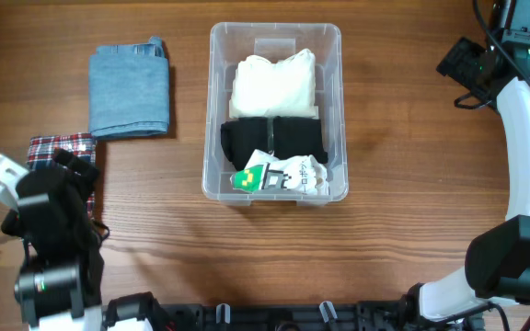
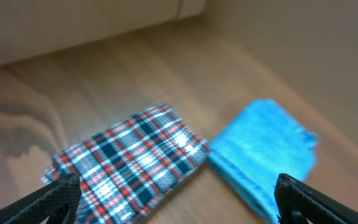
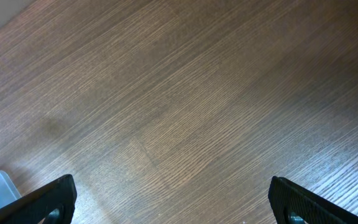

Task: Pack container

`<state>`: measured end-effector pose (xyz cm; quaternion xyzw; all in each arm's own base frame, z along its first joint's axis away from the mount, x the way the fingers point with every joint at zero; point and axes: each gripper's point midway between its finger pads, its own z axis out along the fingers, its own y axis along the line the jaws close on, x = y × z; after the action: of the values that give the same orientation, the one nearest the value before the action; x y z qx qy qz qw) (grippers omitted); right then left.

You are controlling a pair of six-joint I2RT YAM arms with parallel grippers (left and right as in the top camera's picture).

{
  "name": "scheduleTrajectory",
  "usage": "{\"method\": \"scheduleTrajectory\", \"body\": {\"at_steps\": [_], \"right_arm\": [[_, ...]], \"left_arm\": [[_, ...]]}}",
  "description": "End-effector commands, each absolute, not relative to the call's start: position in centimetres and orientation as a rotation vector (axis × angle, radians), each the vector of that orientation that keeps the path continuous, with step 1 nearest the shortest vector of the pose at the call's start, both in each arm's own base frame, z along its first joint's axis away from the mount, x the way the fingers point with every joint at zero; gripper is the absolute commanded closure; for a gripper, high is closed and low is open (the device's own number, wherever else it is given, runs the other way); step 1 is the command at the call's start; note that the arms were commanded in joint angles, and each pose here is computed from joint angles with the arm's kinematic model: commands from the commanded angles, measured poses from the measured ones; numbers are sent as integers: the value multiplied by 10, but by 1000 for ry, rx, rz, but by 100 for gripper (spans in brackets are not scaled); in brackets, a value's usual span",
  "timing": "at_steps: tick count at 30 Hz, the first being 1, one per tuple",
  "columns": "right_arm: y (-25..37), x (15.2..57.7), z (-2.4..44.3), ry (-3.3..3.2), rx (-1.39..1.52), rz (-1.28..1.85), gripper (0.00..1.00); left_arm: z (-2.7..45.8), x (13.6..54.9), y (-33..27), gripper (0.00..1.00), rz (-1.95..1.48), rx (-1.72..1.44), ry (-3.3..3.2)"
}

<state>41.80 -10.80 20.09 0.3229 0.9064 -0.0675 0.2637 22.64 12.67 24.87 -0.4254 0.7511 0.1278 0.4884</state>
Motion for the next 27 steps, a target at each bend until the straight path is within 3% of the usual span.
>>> {"method": "scheduleTrajectory", "body": {"at_steps": [1,15,23,27], "right_arm": [[-112,418,197,2447,897,-204,0],[-112,418,197,2448,898,-204,0],[-112,418,197,2448,898,-204,0],[-112,418,197,2448,898,-204,0]], "left_arm": [[236,227,152,0,372,-1117,1852],[158,235,183,0,106,-1385,2042],[122,277,190,0,-168,-1248,2149],[109,277,206,0,-233,-1301,2119]]}}
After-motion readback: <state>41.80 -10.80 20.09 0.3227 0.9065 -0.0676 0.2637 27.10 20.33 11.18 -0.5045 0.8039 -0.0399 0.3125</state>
